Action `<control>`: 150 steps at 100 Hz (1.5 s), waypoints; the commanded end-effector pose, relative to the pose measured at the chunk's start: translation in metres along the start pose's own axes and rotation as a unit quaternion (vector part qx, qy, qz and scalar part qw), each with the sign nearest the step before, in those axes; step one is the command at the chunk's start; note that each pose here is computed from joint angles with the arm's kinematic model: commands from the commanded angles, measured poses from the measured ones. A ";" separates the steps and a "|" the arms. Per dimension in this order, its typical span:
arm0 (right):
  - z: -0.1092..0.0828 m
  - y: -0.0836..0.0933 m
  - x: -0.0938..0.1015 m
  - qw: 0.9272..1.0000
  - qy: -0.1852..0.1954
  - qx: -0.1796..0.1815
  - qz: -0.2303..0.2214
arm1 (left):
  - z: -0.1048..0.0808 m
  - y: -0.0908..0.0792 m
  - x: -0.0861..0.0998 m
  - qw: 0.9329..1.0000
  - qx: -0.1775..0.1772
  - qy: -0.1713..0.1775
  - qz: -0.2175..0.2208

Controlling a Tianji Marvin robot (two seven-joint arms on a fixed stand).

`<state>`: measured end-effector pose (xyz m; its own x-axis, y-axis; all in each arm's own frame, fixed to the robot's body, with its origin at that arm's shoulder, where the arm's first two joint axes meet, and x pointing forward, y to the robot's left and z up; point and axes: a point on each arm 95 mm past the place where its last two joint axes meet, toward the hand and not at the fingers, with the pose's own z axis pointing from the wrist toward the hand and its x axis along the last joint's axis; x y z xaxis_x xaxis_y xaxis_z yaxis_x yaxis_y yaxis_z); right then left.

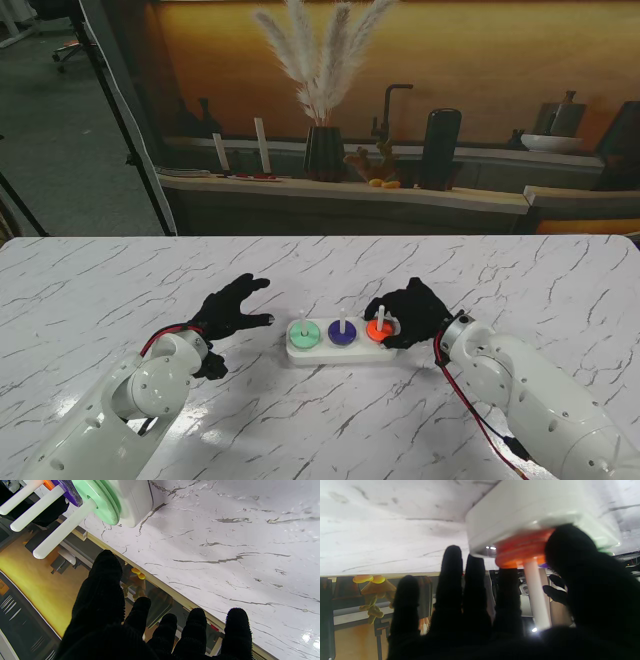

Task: Move the three rings of the Hanoi Tower from the left rod to the right rod

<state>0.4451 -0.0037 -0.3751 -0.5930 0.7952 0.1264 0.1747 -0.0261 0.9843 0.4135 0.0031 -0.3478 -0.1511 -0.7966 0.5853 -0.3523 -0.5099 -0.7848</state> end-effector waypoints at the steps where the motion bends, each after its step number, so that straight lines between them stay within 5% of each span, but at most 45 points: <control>1: 0.000 -0.011 0.006 1.000 -0.002 0.004 0.006 | -0.001 0.005 0.002 1.000 -0.010 0.007 -0.005; 113: 0.003 -0.013 0.009 0.999 0.014 -0.033 0.021 | -0.004 0.006 -0.001 1.000 -0.015 0.003 -0.020; 150: 0.002 -0.001 0.010 0.998 0.016 -0.048 0.029 | -0.004 0.007 -0.001 0.999 -0.020 0.003 -0.025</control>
<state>0.4436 -0.0001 -0.3755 -0.5988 0.7808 0.1783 0.1303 -0.1247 0.9836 0.4102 0.0048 -0.3503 -0.1298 -0.7772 0.6157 -0.3796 -0.5347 -0.7550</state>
